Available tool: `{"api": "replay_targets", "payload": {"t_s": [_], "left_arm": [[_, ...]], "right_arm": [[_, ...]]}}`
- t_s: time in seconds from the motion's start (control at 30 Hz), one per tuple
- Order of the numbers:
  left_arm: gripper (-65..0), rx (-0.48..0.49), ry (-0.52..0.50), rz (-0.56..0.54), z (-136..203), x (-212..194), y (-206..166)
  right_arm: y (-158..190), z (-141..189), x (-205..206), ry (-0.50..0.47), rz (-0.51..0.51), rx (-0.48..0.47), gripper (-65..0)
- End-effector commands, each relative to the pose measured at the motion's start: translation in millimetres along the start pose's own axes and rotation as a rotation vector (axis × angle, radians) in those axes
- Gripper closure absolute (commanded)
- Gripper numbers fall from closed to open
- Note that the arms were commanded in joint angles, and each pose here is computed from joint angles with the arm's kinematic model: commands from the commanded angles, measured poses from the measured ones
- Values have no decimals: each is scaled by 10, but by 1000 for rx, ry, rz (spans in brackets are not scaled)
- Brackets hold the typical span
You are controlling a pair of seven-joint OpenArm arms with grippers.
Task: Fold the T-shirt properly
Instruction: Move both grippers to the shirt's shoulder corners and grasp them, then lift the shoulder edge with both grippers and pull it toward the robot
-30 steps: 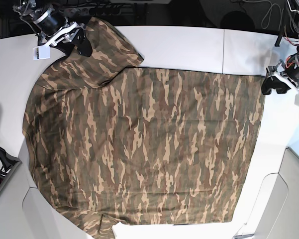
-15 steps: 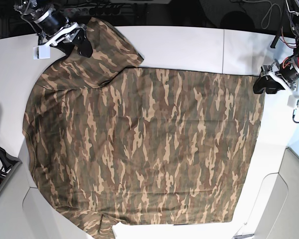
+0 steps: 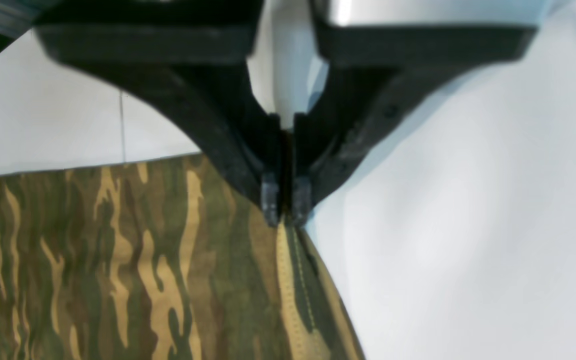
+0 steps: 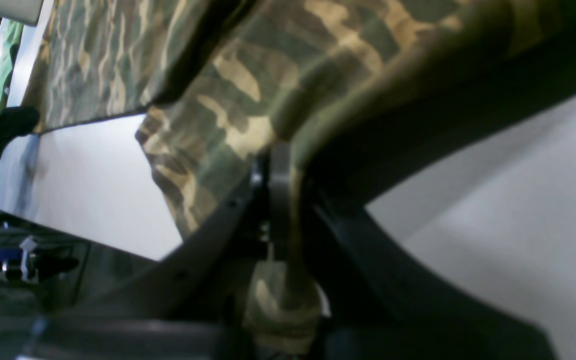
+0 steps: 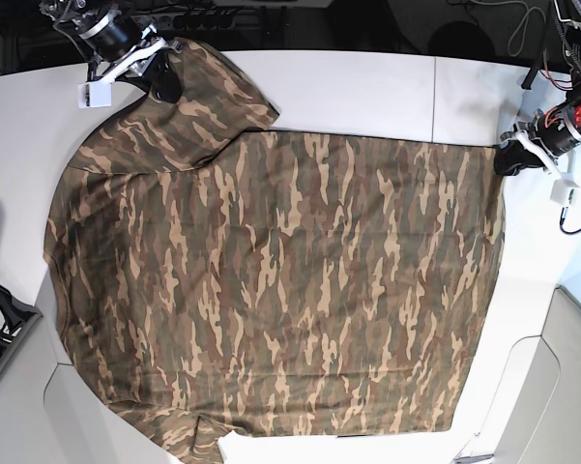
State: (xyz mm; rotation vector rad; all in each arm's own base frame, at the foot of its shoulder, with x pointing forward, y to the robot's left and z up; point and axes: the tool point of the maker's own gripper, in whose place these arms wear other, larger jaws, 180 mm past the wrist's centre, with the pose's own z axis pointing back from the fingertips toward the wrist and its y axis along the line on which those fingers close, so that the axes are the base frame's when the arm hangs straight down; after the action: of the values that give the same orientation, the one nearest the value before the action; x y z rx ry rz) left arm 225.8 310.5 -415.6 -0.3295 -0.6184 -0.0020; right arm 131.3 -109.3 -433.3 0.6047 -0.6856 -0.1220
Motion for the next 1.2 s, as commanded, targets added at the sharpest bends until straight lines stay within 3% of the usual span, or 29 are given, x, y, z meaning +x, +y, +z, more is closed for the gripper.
{"api": "replay_targets", "payload": {"t_s": [0.0, 0.27, 0.57, 0.93, 1.17], "left_arm": [[0, 29, 16, -49, 94, 75, 83], [0, 25, -7, -150, 247, 274, -27], [0, -5, -165, -252, 359, 761, -289], [0, 56, -336, -291, 392, 1318, -252], [0, 137, -413, -232, 355, 1574, -2]], "right_arm": [[47, 37, 61, -15, 26, 21, 0], [171, 197, 315, -24, 3, 66, 0], [210, 430, 1155, -243, 113, 49, 0], [185, 243, 2100, -412, 302, -6, 0], [5, -27, 2577, -473, 280, -6, 0]]}}
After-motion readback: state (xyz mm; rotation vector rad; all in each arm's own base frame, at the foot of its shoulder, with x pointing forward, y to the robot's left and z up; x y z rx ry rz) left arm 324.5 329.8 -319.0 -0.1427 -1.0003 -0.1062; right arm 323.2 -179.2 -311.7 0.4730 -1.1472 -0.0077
